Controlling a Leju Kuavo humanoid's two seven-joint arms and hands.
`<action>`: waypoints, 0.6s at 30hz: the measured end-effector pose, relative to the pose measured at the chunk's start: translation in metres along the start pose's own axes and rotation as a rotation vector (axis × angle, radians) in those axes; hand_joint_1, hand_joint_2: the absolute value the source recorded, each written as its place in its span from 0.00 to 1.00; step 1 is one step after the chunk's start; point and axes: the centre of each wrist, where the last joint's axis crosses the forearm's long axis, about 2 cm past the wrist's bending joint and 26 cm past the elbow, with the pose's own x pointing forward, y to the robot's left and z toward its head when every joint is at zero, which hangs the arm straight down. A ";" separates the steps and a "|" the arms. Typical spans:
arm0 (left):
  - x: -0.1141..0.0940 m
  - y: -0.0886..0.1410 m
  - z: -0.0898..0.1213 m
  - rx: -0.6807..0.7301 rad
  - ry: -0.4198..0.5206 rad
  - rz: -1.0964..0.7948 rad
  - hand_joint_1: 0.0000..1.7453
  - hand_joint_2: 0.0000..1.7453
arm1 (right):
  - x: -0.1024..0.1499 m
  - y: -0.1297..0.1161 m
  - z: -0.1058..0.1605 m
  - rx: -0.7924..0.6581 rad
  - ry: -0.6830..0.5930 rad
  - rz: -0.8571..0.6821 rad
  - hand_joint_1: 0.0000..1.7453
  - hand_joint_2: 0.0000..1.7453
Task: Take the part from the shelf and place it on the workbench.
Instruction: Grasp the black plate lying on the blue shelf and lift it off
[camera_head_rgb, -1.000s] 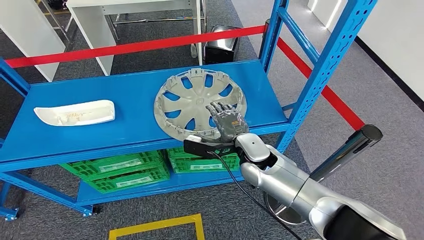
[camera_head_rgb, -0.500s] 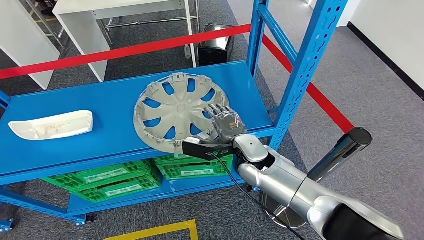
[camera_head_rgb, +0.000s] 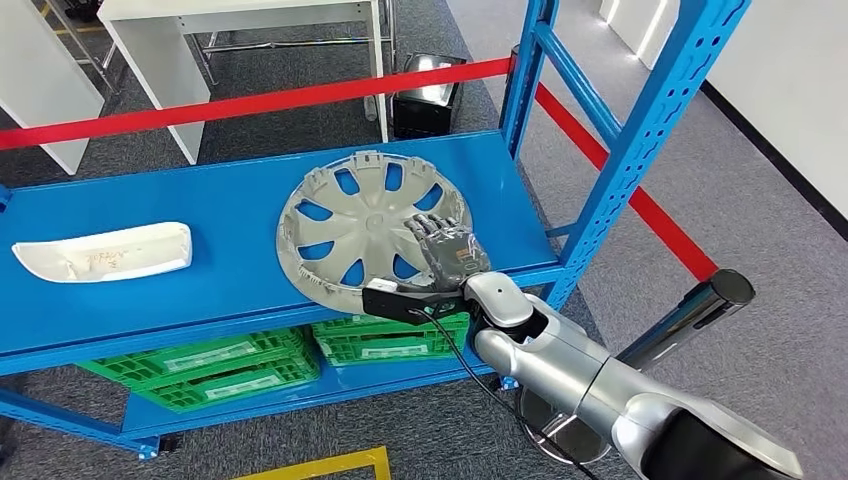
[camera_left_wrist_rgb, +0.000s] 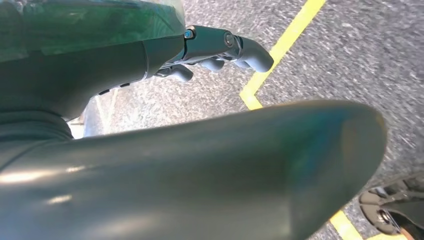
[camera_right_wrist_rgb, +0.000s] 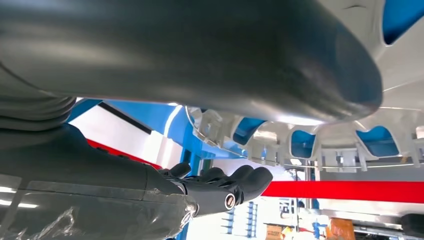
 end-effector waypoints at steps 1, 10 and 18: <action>0.001 0.000 0.000 -0.001 -0.001 -0.002 0.00 0.00 | 0.000 0.000 0.000 0.000 0.000 0.000 0.00 0.00; 0.006 0.000 0.001 -0.001 -0.007 -0.021 0.00 0.00 | 0.006 -0.006 -0.006 0.002 -0.065 -0.018 0.00 0.00; 0.011 0.001 0.001 -0.009 -0.017 -0.044 0.00 0.00 | 0.021 -0.004 -0.013 0.078 -0.174 -0.085 0.00 0.50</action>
